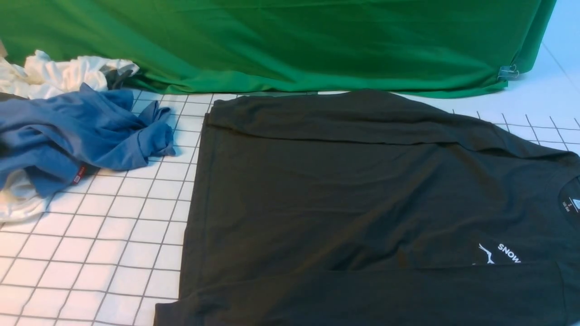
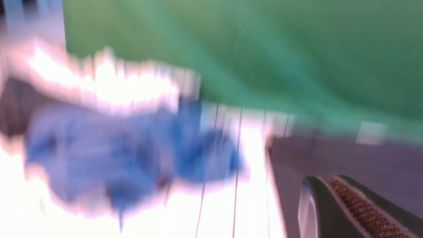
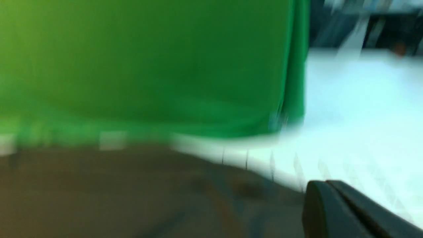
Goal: Fold a long-sleeved shirt over a white checkered tablecloth.
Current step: 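Grasp the left edge of the dark T-shirt lying flat on the table, then fold the left side of the black T-shirt inward over its body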
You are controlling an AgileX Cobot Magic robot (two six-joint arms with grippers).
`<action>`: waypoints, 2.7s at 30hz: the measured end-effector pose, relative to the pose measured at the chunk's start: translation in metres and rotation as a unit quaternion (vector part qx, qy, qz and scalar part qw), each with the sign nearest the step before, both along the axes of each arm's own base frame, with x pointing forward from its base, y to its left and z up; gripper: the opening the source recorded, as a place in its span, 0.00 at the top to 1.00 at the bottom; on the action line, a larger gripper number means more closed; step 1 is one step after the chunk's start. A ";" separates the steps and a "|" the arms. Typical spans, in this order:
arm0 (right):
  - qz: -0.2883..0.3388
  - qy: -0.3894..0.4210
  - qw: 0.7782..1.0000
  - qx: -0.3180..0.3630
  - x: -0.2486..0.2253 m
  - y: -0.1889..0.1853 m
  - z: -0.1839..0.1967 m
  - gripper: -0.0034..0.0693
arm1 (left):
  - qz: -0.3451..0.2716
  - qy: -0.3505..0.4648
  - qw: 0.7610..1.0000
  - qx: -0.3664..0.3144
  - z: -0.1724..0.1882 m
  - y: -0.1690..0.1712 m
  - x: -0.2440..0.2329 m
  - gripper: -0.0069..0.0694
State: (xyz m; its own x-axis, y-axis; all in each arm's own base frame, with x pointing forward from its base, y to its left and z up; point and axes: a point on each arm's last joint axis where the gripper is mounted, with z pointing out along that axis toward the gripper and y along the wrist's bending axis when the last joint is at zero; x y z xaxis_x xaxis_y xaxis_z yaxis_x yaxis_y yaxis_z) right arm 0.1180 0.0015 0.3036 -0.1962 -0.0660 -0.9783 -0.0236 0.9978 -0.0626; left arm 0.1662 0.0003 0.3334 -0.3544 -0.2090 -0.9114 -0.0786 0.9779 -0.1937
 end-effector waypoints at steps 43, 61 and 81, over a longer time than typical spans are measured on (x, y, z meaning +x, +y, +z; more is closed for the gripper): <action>0.257 0.445 0.839 -0.180 0.064 0.105 -0.097 0.93 | -0.206 0.403 0.890 0.057 -0.136 -0.084 0.060 0.95; 0.233 0.416 0.864 -0.163 0.074 0.095 -0.077 0.92 | -0.250 0.202 0.927 0.195 -0.029 -0.100 0.142 0.94; 0.216 0.361 0.897 -0.137 0.076 0.088 -0.061 0.88 | -0.175 0.278 0.930 0.168 -0.086 -0.126 0.311 0.46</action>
State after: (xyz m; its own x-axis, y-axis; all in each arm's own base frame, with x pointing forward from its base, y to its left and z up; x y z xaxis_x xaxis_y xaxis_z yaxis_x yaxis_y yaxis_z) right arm 0.1937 0.0894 0.2431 -0.6704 -0.5067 -0.5420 -0.5375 0.8353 -0.1160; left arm 0.4768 -0.1259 0.2476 -0.7831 0.2702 -0.5602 0.2583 0.9606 0.1022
